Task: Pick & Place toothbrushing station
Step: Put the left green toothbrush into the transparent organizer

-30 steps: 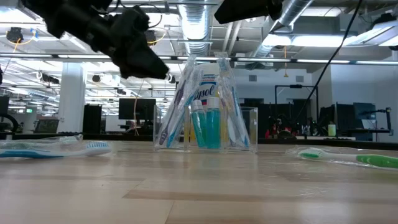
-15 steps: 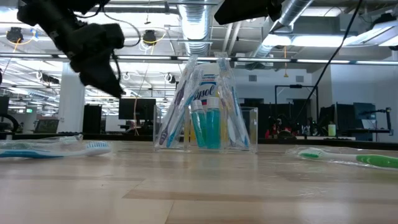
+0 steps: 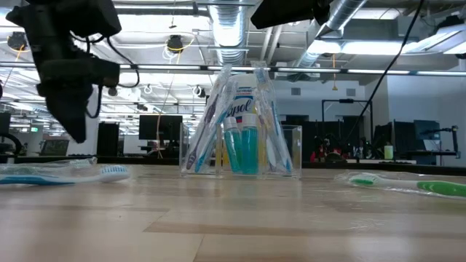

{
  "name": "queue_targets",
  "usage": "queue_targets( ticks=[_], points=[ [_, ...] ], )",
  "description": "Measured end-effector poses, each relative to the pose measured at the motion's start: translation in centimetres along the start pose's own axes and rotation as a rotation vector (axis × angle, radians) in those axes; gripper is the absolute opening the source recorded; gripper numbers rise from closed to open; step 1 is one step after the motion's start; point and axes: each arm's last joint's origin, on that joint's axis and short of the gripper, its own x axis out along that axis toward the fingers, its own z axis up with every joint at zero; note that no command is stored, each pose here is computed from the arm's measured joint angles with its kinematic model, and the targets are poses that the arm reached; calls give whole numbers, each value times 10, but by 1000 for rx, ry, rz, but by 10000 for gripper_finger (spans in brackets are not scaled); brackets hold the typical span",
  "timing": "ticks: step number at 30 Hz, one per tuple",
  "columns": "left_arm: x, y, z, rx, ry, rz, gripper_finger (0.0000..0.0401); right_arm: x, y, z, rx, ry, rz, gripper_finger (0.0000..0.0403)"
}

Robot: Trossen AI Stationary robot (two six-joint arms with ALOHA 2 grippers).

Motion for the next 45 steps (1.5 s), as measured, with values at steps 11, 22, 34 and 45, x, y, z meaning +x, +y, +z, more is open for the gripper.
queue_targets(
  ticks=[11, 22, 34, 45],
  points=[
    [-1, 7, -11, -41, 135, 50, 135, 0, 0, 0, 1, -1, 0, 54],
    [0, 10, -13, -71, 148, 78, 135, 0, 0, 0, 1, -1, 0, 54],
    [20, 21, -31, -84, 169, 120, 135, 0, 0, 0, 1, -1, 1, 54],
    [30, 24, -37, -113, 165, 86, 131, 0, 0, 0, 1, -1, 1, 54]
  ],
)
